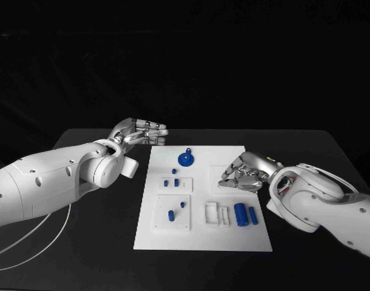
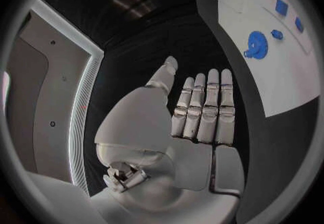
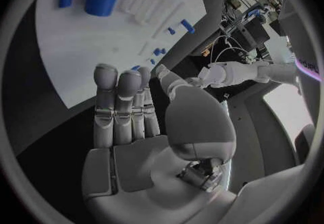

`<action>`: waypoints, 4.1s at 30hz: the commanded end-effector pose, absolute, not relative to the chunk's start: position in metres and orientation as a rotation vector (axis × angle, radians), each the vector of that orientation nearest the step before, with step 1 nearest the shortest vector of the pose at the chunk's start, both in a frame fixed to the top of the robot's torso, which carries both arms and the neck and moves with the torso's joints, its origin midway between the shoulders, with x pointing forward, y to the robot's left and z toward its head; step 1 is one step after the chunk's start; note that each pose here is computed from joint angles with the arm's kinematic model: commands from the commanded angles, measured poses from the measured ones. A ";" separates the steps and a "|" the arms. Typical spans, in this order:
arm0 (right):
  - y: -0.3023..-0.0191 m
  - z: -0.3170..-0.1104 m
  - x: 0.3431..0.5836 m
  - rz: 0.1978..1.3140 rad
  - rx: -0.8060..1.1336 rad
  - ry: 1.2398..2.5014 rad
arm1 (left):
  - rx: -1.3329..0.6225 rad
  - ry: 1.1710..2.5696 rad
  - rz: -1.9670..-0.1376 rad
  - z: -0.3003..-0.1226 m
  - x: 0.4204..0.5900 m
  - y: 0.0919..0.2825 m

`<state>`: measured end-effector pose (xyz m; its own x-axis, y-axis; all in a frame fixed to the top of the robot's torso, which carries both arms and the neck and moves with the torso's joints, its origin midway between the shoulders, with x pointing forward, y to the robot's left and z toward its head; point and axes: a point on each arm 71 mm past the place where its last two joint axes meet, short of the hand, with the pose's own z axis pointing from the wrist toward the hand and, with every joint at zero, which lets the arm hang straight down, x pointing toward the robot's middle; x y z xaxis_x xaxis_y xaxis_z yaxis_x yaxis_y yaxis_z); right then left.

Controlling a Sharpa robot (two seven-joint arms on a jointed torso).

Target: Assemble the parts on the task board

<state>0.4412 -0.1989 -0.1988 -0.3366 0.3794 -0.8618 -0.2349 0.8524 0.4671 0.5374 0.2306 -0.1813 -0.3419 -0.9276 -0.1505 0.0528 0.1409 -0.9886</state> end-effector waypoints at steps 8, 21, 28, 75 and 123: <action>-0.242 -0.222 0.433 0.394 0.363 2.203 | -0.855 1.472 -1.474 -0.180 0.531 0.227; -0.243 -0.223 0.424 0.313 0.369 2.273 | -0.864 1.482 -1.470 -0.183 0.529 0.231; -0.242 -0.224 0.422 0.283 0.310 2.300 | -0.866 1.487 -1.470 -0.184 0.528 0.232; -0.190 -0.274 0.419 0.257 0.155 2.368 | -0.863 1.494 -1.487 -0.184 0.526 0.231; -0.183 -0.231 0.424 0.548 0.580 2.310 | -0.872 1.526 -1.477 -0.187 0.526 0.230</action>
